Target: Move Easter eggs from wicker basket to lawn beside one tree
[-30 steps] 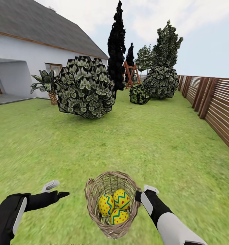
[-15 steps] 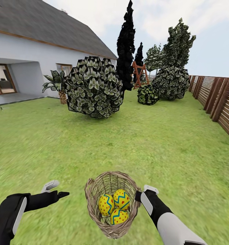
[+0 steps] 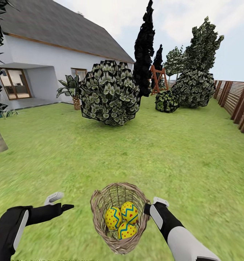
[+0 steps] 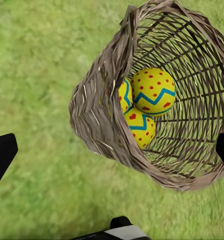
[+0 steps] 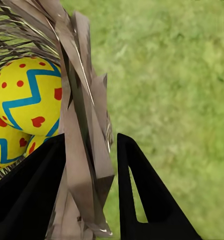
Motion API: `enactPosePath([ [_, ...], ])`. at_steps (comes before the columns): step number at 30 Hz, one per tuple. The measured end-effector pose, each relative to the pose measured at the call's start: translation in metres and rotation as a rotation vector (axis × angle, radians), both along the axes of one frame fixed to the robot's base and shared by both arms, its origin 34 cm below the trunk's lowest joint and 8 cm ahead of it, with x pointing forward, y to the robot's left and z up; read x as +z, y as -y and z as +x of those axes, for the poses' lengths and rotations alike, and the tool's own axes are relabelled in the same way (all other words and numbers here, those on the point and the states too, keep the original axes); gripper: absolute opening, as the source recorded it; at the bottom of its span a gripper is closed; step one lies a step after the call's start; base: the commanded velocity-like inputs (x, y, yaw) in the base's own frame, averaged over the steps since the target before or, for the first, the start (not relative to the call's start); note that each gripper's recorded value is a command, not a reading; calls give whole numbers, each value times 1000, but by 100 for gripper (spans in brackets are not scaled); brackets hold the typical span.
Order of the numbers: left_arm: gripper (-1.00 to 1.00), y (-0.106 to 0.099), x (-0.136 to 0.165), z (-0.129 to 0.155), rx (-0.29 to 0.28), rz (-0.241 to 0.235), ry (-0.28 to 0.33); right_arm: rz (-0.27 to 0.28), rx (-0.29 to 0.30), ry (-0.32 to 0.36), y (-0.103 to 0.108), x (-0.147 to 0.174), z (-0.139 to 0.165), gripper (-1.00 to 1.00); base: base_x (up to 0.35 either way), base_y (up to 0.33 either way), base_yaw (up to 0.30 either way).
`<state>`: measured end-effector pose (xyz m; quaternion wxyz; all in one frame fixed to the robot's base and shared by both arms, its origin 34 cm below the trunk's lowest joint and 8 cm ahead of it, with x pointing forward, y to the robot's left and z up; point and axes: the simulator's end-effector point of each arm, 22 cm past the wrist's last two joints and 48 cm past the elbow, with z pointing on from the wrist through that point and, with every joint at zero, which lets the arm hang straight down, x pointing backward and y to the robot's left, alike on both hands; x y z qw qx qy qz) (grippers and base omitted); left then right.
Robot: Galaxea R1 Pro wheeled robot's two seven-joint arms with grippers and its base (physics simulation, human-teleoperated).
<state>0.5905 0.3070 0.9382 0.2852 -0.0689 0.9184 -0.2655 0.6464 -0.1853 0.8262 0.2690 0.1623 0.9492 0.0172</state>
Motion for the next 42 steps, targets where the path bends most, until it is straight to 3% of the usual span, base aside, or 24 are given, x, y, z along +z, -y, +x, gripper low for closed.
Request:
enactPosePath([
  [22, 100, 0, 0, 0, 0, 0, 0, -2, 2, 0, 0, 0, 0, -100, 234, 131, 67],
  [42, 100, 0, 0, 0, 0, 0, 0, -1, 1, 1, 0, 0, 0, -100, 96, 12, 211],
])
